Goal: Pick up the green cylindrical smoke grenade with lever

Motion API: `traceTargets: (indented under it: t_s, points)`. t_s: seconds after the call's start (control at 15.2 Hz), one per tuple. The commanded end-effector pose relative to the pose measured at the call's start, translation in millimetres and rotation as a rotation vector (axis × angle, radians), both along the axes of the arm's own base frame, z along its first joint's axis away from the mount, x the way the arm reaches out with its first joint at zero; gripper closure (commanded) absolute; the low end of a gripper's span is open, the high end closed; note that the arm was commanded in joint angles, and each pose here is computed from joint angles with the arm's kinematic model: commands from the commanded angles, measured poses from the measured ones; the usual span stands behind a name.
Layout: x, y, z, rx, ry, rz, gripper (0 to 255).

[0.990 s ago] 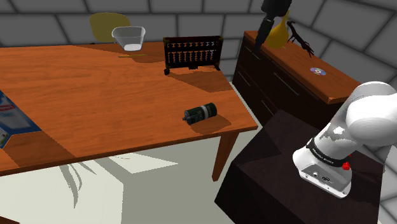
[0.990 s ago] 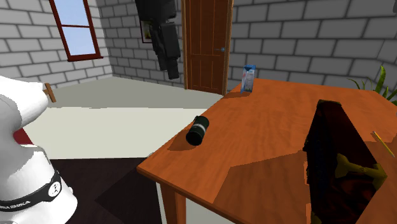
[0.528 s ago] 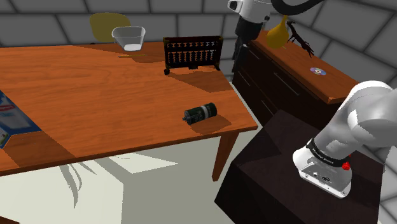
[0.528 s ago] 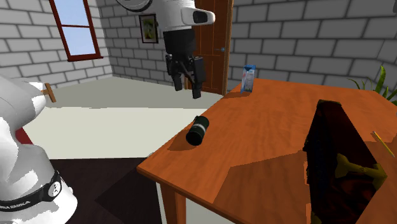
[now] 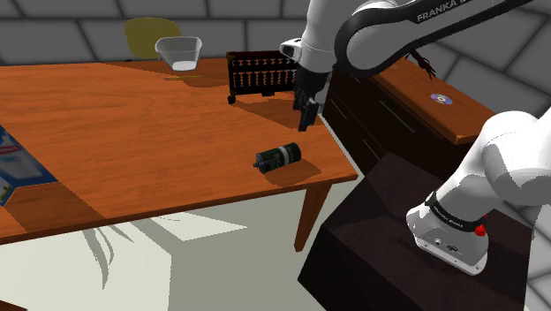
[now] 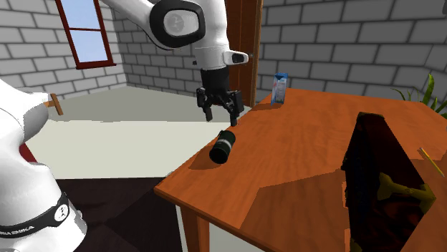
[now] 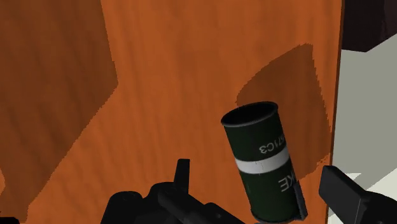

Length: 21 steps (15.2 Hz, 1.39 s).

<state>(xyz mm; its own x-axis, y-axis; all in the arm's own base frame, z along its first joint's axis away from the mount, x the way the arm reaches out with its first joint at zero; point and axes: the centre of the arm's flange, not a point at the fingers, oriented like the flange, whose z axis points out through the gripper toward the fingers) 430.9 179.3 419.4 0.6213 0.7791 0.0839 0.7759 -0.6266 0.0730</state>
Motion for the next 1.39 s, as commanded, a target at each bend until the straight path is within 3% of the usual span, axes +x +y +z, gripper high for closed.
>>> traceTargets:
  t_s: [0.0,0.4,1.06,1.12,1.32]
  points:
    - [2.7,19.8,-20.1,-0.012,-0.006,0.072,0]
    - [7.4,71.5,-80.4,-0.052,-0.019,0.277,0]
    - [7.4,71.5,-120.4,-0.052,-0.019,0.277,0]
    - [7.0,71.0,-120.5,-0.052,-0.018,0.277,255]
    - [6.7,71.1,-120.8,-0.052,-0.019,0.277,255]
